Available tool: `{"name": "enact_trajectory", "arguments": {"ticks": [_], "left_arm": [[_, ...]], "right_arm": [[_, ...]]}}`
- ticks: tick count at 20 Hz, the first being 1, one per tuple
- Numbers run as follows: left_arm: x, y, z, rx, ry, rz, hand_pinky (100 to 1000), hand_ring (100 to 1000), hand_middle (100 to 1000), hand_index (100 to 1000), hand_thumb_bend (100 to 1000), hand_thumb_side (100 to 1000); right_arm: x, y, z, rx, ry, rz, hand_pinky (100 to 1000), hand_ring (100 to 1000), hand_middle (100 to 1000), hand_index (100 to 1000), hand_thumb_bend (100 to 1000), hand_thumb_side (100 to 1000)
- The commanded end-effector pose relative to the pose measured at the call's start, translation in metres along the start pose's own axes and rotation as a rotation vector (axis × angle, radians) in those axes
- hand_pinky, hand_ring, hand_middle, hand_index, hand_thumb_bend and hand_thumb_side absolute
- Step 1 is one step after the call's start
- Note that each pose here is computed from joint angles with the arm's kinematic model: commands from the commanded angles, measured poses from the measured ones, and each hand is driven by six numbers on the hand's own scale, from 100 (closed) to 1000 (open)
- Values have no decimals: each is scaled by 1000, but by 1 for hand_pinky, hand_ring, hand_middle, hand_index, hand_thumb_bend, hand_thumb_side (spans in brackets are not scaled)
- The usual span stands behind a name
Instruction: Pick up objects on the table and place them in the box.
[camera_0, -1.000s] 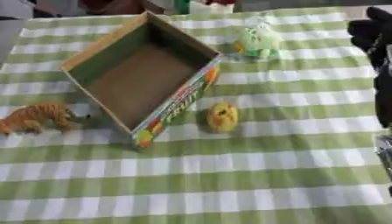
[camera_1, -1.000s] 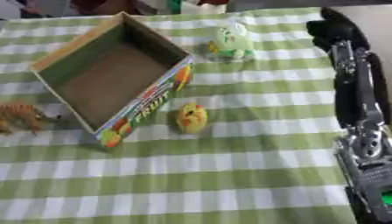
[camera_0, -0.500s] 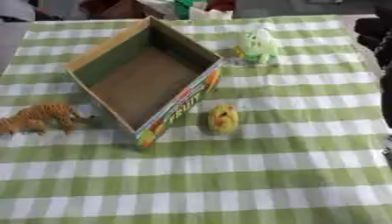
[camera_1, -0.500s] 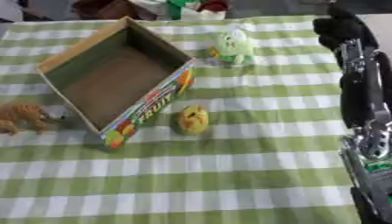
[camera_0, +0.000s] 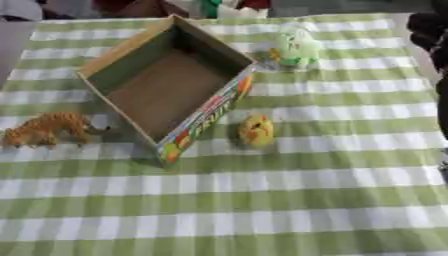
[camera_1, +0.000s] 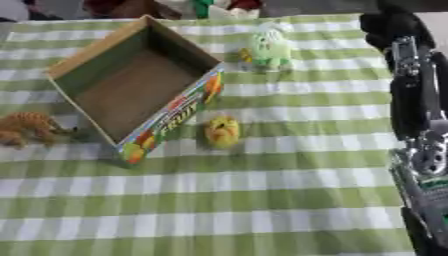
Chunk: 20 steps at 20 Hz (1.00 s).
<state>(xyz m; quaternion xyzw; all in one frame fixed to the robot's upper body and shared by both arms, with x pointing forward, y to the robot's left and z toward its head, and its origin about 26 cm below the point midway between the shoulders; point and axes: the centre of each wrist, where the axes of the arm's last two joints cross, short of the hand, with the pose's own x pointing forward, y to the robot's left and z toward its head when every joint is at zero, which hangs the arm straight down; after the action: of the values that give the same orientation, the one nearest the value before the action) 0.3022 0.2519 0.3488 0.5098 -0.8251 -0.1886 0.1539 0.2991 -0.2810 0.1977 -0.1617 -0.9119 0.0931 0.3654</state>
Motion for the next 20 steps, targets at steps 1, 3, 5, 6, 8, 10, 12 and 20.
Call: {"name": "enact_trajectory", "arguments": {"ticks": [1, 3, 5, 6, 8, 10, 12, 20], "left_arm": [[0, -1, -10, -54, -52, -89, 607, 756, 766, 886, 100, 894], [-2, -10, -15, -99, -71, -120, 605, 757, 767, 883, 100, 904], [-3, -20, -19, -147, -95, -147, 604, 758, 768, 886, 100, 911], [-3, -25, -20, -169, -107, -159, 604, 759, 769, 887, 100, 916], [-4, -35, -24, -211, -128, -180, 607, 760, 771, 890, 100, 925], [-7, -43, -27, -251, -141, -200, 612, 763, 775, 908, 100, 936], [-10, -51, -28, -294, -154, -218, 616, 770, 782, 929, 100, 946], [-12, -71, -33, -443, -188, -240, 654, 799, 808, 951, 100, 984]], "right_arm": [[7, -4, -4, 17, -31, 9, 878, 843, 755, 910, 100, 1000], [7, -4, -4, 21, -31, 8, 878, 843, 755, 910, 100, 1000], [7, -4, -4, 24, -29, 7, 878, 843, 755, 910, 100, 1000], [7, -4, -3, 25, -28, 7, 878, 843, 755, 910, 100, 1000], [7, -4, -3, 28, -27, 5, 878, 843, 755, 910, 100, 1000], [7, -3, -3, 29, -26, 2, 878, 843, 755, 910, 100, 1000], [7, -3, -3, 29, -26, 0, 878, 843, 755, 910, 100, 1000], [6, -2, -2, 32, -21, -4, 878, 844, 756, 910, 100, 1000]]}}
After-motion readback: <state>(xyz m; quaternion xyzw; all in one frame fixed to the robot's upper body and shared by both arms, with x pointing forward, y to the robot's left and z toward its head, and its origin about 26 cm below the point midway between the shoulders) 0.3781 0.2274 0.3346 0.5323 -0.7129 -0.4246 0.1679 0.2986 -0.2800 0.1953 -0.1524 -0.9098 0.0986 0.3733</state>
